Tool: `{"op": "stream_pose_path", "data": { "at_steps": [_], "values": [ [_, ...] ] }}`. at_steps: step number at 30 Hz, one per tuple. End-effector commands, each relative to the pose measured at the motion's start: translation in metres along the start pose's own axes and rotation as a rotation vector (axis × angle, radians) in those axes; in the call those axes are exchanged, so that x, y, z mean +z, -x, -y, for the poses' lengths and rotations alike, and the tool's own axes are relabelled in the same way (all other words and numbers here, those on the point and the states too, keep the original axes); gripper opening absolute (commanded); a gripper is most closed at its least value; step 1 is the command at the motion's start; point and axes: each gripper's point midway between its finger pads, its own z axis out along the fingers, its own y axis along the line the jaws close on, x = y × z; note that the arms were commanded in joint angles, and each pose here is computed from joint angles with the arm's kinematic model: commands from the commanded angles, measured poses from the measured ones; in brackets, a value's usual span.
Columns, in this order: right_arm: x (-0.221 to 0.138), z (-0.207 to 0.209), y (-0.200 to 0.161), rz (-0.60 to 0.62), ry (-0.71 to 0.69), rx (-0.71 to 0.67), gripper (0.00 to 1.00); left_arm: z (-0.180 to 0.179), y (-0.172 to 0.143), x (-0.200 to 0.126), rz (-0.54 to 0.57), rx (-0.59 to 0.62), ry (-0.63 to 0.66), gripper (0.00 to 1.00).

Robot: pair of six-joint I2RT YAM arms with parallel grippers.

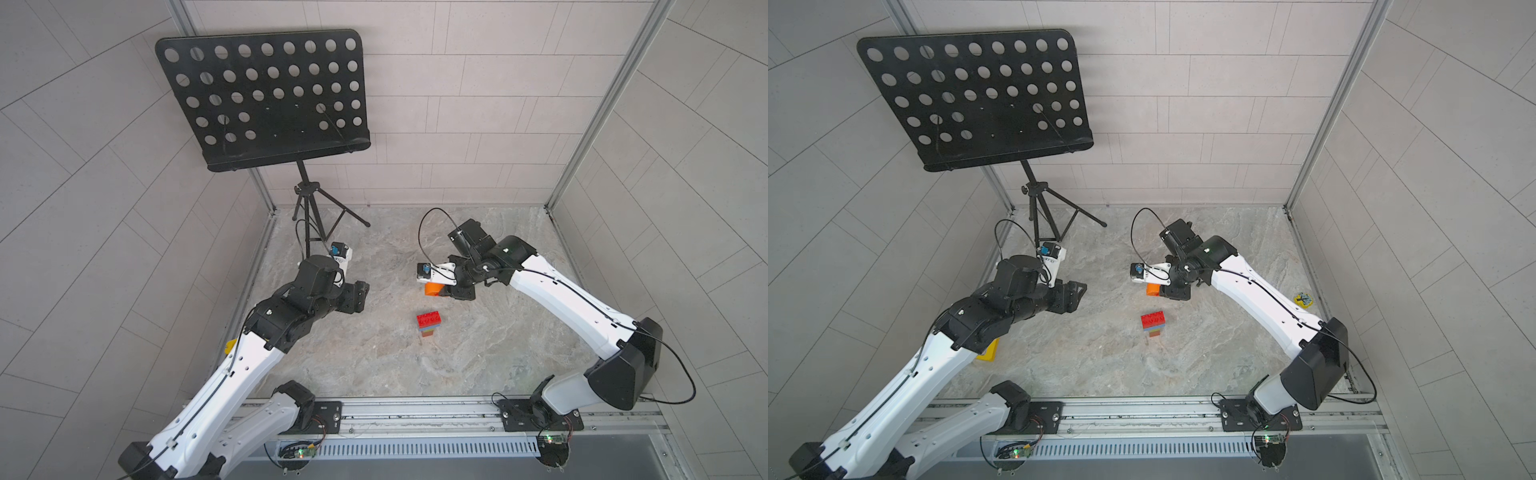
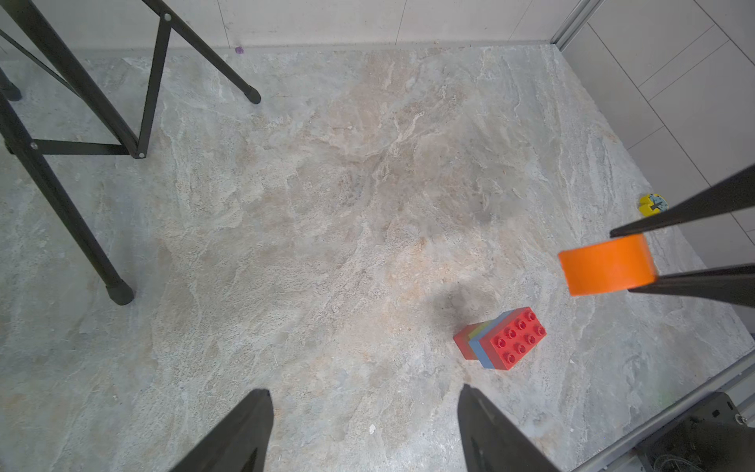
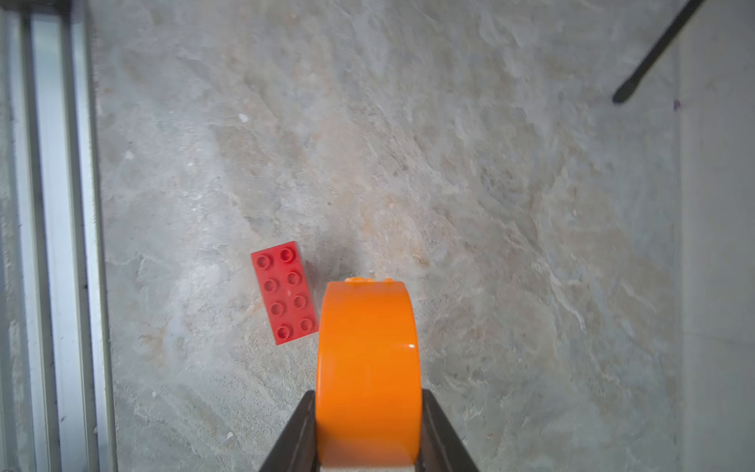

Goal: Assemble an ice cream with lego
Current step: Pick up the lego brick from the center of the board, then assemble the lego brick with the lego brick.

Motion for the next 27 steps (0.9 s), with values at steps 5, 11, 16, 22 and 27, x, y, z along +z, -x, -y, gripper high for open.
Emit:
{"op": "stream_pose_path", "data": {
  "at_steps": [5,11,16,22,27],
  "values": [
    [0.016,-0.044,0.004,-0.036,0.176,-0.177,0.0,0.001,0.001,-0.006,0.028,-0.013,-0.026,0.78],
    [0.034,-0.051,0.009,-0.029,0.193,-0.19,0.0,-0.001,0.0,-0.007,0.03,-0.011,-0.024,0.78],
    [0.044,-0.049,0.006,-0.049,0.2,-0.183,0.0,-0.002,-0.001,-0.005,0.025,-0.012,-0.019,0.78],
    [0.055,-0.045,0.002,-0.077,0.197,-0.179,0.0,-0.003,0.0,-0.003,0.019,-0.013,-0.017,0.78],
    [0.06,-0.043,-0.003,-0.106,0.198,-0.176,0.0,-0.002,-0.001,-0.001,0.012,-0.015,-0.022,0.78]
  ]
}}
